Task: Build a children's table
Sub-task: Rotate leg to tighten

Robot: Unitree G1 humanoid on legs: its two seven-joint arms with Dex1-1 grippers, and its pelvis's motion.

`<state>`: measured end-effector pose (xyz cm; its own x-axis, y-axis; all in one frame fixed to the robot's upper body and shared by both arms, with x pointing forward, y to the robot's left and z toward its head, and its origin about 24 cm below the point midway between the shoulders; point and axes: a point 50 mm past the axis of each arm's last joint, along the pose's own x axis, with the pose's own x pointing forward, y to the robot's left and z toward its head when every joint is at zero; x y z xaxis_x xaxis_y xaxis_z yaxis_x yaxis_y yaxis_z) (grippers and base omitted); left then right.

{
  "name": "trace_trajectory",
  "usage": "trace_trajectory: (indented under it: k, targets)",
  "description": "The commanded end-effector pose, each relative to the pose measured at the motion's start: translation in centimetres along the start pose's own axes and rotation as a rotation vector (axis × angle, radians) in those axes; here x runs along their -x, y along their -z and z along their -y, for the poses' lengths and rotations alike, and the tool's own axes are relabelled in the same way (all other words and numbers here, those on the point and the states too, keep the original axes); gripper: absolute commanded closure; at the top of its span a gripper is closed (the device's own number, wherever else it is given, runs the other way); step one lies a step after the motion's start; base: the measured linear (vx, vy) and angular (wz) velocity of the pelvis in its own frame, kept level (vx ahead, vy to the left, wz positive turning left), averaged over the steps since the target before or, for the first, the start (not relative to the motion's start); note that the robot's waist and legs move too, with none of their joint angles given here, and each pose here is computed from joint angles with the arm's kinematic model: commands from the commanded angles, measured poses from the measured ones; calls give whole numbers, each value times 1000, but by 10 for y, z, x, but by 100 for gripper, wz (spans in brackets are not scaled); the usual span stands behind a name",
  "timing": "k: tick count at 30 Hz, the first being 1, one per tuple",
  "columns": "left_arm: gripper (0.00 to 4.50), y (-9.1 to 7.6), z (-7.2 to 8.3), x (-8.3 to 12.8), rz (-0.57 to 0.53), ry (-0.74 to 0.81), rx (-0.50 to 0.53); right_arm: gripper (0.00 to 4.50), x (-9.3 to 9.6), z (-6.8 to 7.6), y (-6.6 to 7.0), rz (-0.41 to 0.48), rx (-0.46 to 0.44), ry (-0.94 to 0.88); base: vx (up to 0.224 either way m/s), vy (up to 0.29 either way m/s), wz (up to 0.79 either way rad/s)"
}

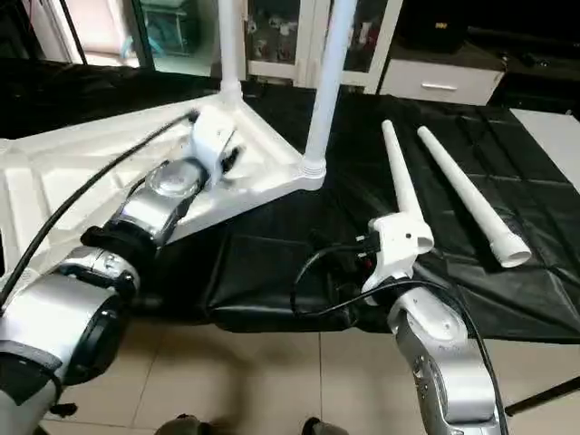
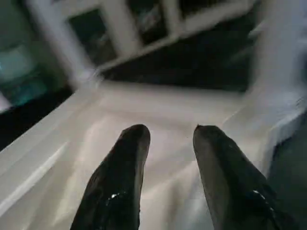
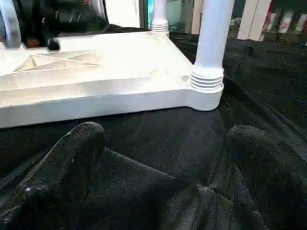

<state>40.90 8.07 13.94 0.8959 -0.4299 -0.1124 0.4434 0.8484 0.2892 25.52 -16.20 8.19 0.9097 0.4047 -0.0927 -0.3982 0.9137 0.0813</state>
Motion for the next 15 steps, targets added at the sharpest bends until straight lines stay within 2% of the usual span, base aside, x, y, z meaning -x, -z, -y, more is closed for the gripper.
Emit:
trace_trajectory:
  k: [1,3,4,6,8,10,11,12,13,15]
  targets:
    - [261,-30,12,4,161,197,67,0,5,-2,-10,35,-2,-33,0,0,0]
    - [261,-31,10,7,168,211,70,0,6,-3,-10,34,-3,-42,0,0,0]
    - [261,-31,1,25,180,257,21,0,9,-9,-11,26,7,-99,0,0,0]
    - [261,-30,-2,30,179,267,-1,0,9,-11,-11,24,10,-116,0,0,0]
    - [261,-24,-12,49,141,308,-20,0,12,-17,-12,14,28,-177,0,0,0]
    - [261,-5,-23,86,30,412,-47,0,15,-24,-11,-3,47,-250,0,0,0]
    - [261,-5,-23,86,30,412,-47,0,15,-24,-11,-3,47,-250,0,0,0]
    - [261,4,-27,98,-20,424,-63,0,16,-23,-11,-7,54,-250,76,-57,7]
    - [261,18,-32,120,-93,447,-79,0,16,-21,-11,-6,57,-239,82,-61,17]
    - [261,25,-33,135,-132,460,-64,0,16,-20,-11,-5,53,-229,72,-55,14]
